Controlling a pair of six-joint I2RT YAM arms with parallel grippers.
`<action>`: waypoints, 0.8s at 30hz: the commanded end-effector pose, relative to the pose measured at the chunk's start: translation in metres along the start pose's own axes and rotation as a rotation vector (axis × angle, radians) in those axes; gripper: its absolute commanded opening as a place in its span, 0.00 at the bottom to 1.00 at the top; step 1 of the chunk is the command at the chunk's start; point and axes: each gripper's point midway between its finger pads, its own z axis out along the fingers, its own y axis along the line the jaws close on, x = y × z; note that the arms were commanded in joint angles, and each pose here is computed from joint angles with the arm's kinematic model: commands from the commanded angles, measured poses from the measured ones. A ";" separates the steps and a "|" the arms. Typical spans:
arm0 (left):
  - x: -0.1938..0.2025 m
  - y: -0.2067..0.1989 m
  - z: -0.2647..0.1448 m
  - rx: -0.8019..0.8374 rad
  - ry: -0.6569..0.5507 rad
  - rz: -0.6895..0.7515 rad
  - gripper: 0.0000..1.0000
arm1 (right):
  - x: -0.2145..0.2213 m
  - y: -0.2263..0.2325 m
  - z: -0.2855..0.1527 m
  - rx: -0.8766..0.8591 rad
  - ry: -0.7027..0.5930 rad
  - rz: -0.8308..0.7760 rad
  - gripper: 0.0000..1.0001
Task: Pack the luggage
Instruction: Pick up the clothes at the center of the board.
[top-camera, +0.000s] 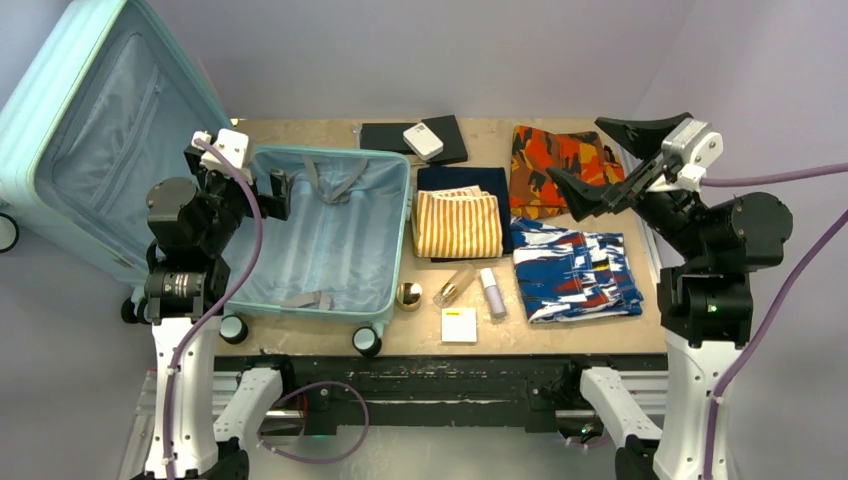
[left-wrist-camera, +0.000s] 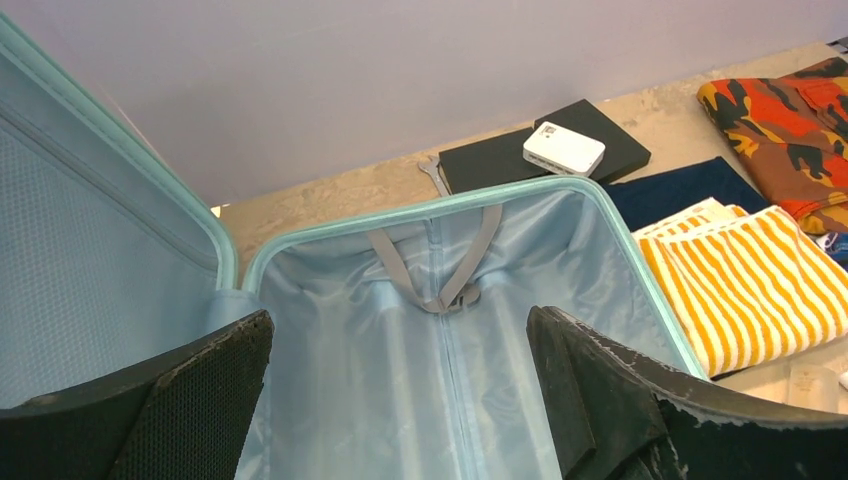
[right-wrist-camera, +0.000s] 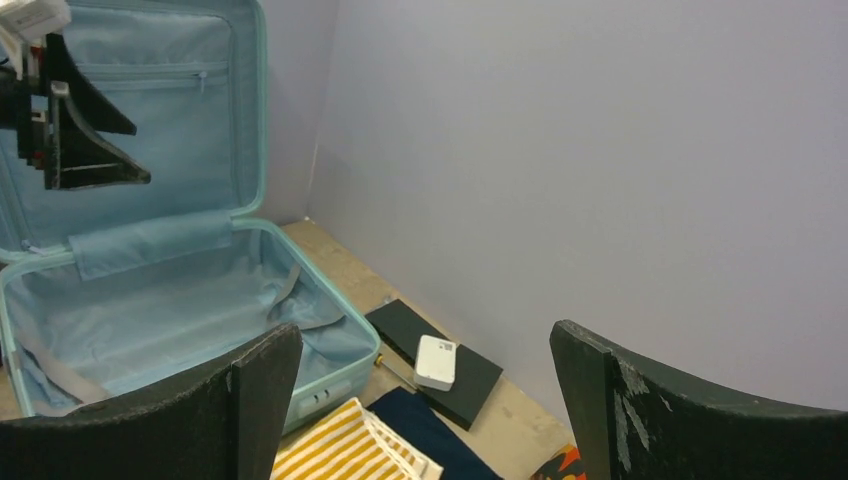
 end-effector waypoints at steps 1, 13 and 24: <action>-0.006 -0.005 0.006 0.045 -0.039 -0.027 0.99 | -0.004 -0.013 0.004 0.048 -0.024 0.004 0.99; 0.012 -0.029 0.010 0.202 -0.021 0.040 0.99 | 0.040 -0.020 0.005 0.038 0.031 -0.148 0.99; 0.033 -0.040 0.017 0.277 0.016 0.059 0.99 | 0.131 -0.074 0.003 0.293 0.146 -0.105 0.99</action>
